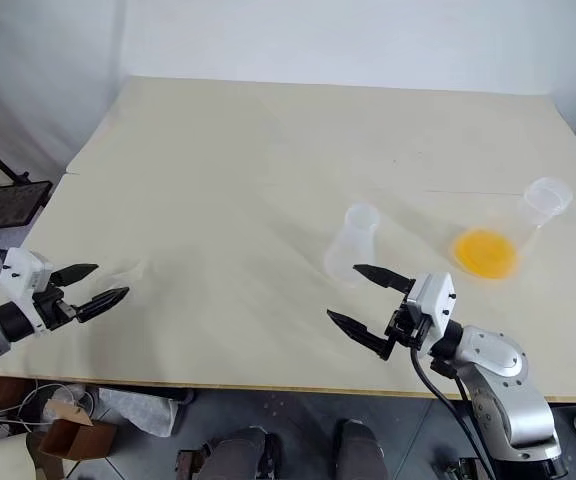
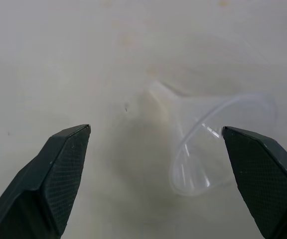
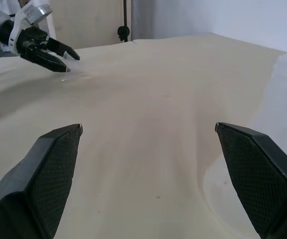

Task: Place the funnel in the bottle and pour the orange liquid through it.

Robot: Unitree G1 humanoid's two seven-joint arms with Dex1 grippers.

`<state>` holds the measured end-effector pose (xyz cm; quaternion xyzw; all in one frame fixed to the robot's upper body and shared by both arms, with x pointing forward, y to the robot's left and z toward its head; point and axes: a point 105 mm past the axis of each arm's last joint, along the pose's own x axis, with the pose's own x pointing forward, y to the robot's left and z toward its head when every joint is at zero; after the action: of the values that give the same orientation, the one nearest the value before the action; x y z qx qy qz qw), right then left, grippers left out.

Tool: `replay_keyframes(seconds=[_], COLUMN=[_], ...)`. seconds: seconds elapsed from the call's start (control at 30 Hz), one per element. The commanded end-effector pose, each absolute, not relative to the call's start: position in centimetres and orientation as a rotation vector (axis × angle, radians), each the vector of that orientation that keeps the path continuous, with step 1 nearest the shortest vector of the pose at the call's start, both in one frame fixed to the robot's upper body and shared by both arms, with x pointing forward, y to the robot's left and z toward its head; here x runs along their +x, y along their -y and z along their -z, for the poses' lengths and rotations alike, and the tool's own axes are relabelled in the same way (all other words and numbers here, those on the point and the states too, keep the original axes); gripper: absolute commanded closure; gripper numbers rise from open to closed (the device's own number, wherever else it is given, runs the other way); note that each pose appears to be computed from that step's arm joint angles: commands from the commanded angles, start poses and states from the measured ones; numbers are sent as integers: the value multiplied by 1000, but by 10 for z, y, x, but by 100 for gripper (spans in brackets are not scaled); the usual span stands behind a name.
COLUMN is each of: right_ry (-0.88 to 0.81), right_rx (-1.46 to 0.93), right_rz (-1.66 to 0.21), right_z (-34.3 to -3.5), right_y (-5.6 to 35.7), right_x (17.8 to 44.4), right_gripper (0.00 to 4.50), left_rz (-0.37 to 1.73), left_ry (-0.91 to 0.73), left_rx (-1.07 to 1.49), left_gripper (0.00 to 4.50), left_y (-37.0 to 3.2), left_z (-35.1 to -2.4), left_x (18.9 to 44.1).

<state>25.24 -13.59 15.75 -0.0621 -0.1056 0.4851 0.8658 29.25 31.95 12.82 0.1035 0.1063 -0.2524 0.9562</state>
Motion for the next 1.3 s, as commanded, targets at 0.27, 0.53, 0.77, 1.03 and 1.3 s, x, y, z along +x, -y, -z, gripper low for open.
replay_keyframes(seconds=[0.27,0.53,0.77,1.03,1.3], right_ry=[251,251,261,253,284], right_rx=[-136,-159,-194,-229,-223], right_rz=[-989,-958,-905,-818,-664], right_z=[-163,-167,-173,-182,-194], right_y=[138,148,161,176,184], right_x=[249,246,236,214,201], right_gripper=[0,0,0,0,0], left_rz=[497,527,728,1287,1540], left_ry=[-174,-180,-139,-109,-287], left_rx=[186,163,128,71,148], left_gripper=[191,447,447,447,447], left_y=[-319,-314,-277,-157,-64], left_z=[-136,-138,-173,-255,-292], left_x=[303,300,303,322,343])
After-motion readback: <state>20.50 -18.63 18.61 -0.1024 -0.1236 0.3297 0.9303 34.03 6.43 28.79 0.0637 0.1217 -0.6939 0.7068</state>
